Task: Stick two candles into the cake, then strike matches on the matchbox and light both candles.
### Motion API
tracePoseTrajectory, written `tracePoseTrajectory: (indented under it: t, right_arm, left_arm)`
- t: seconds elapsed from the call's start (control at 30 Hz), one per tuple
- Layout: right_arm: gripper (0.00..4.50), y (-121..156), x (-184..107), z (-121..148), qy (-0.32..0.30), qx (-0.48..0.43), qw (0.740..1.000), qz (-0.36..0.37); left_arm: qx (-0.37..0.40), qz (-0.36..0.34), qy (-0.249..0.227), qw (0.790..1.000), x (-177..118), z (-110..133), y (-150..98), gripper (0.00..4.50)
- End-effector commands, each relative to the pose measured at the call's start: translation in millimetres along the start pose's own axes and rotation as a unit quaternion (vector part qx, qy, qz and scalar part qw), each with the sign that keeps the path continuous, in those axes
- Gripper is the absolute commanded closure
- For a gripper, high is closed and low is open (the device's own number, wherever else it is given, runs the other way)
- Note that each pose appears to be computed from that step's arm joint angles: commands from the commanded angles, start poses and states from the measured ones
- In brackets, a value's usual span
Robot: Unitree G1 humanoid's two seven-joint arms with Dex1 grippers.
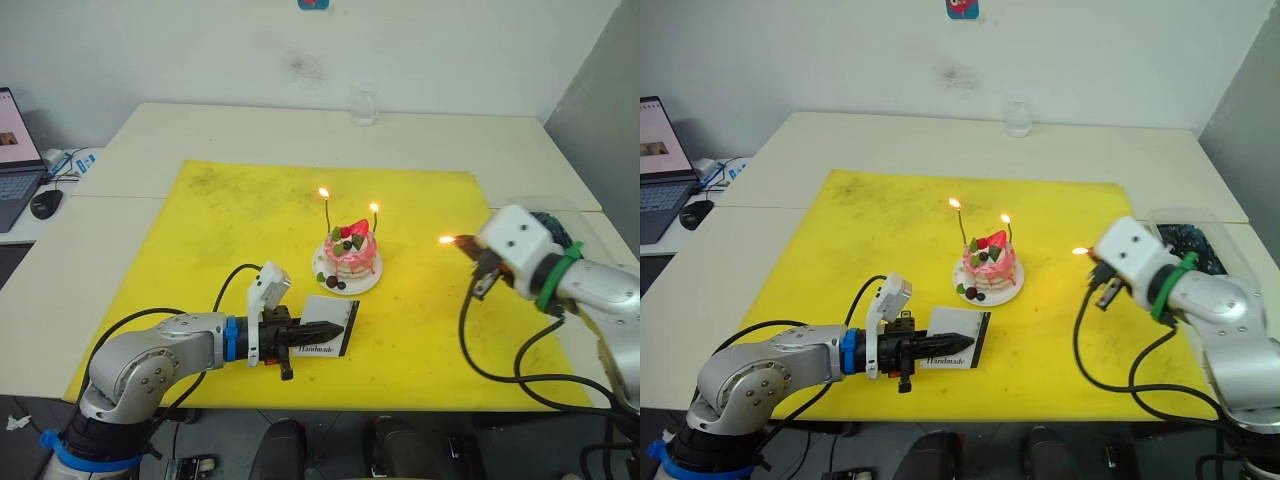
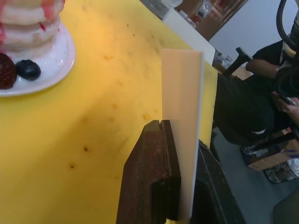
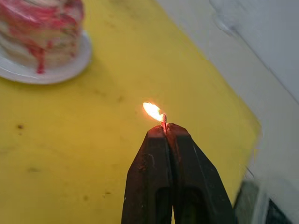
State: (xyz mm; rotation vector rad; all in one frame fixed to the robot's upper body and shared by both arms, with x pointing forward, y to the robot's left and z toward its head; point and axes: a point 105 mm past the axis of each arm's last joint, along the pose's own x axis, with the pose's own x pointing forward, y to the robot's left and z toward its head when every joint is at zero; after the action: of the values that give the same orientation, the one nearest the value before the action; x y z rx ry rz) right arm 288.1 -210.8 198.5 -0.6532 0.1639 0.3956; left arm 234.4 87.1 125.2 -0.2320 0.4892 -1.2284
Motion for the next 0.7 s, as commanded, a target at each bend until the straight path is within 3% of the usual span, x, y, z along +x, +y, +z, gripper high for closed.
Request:
tracePoseTrajectory:
  t: [0.03, 0.17, 0.4, 0.5, 0.7]
  right_arm:
    - [4.48, -40.2, -18.0, -15.6, 0.013, 0.012, 0.994, -0.105]
    - [4.48, -66.1, -19.0, -45.1, 0.038, -0.012, 0.985, -0.168]
    - [4.48, -85.4, -7.2, -89.7, 0.072, -0.008, 0.976, -0.206]
    - [3.85, -92.0, -6.4, -93.5, 0.070, -0.004, 0.973, -0.222]
    - [1.67, -97.3, -14.2, -79.2, 0.039, -0.007, 0.969, -0.242]
  left_arm:
    - [0.015, -0.007, -0.010, 1.000, 5.8, 5.9, -3.6, 4.50]
    - [0.016, -0.011, -0.013, 1.000, 11.8, 7.2, -3.6, 4.50]
    - [0.017, -0.007, -0.019, 1.000, 14.3, 8.9, -2.2, 4.50]
    - [0.015, -0.001, -0.019, 1.000, 13.3, 7.6, -2.2, 4.50]
    - [0.004, 0.016, -0.015, 1.000, 9.1, 4.1, -1.0, 4.50]
